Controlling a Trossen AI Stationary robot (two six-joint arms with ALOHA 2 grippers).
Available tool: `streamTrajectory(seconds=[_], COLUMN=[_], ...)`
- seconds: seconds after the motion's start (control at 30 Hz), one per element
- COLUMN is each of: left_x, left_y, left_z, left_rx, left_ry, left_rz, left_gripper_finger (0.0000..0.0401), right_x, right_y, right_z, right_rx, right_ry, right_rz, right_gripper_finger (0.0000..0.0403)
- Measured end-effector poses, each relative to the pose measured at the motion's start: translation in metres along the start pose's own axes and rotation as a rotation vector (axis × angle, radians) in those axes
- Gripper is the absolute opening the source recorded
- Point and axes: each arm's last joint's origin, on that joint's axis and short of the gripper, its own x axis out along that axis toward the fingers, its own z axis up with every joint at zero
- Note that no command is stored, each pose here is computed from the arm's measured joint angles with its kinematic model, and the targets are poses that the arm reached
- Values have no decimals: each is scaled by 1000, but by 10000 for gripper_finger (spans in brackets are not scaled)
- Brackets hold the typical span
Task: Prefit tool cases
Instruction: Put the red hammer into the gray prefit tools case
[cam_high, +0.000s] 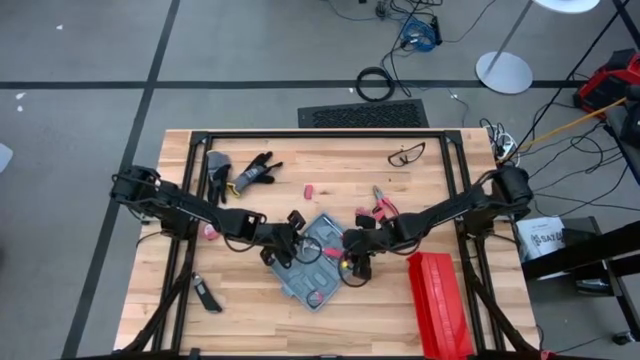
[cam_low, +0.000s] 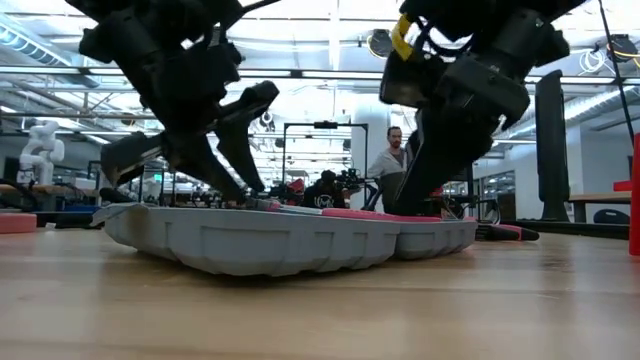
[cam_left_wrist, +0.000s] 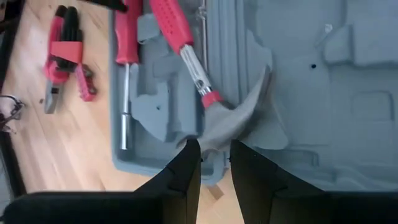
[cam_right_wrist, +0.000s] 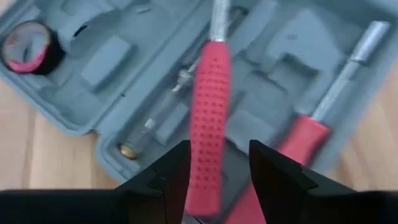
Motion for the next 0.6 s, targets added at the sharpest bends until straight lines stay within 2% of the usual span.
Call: streamTrajectory(seconds=[0.33,0.4,0.5,0.6], left_x=[23,24,22,16], left_y=[-9,-8,-6,-3], left_z=[-4,-3,-2,0], left_rx=[8,2,-11,-46], left_ry=[42,31,15,-4], left_rz=[-37,-25,-4,12], left_gripper_finger=[91,91,91,91], right_x=[30,30,28,22], right_y=[6,6,5,5], right_z=[2,3,5,7], right_rx=[-14,0,41,42], right_ry=[73,82,85,83], right_rz=[16,25,33,34], right_gripper_finger=[152,134,82,77])
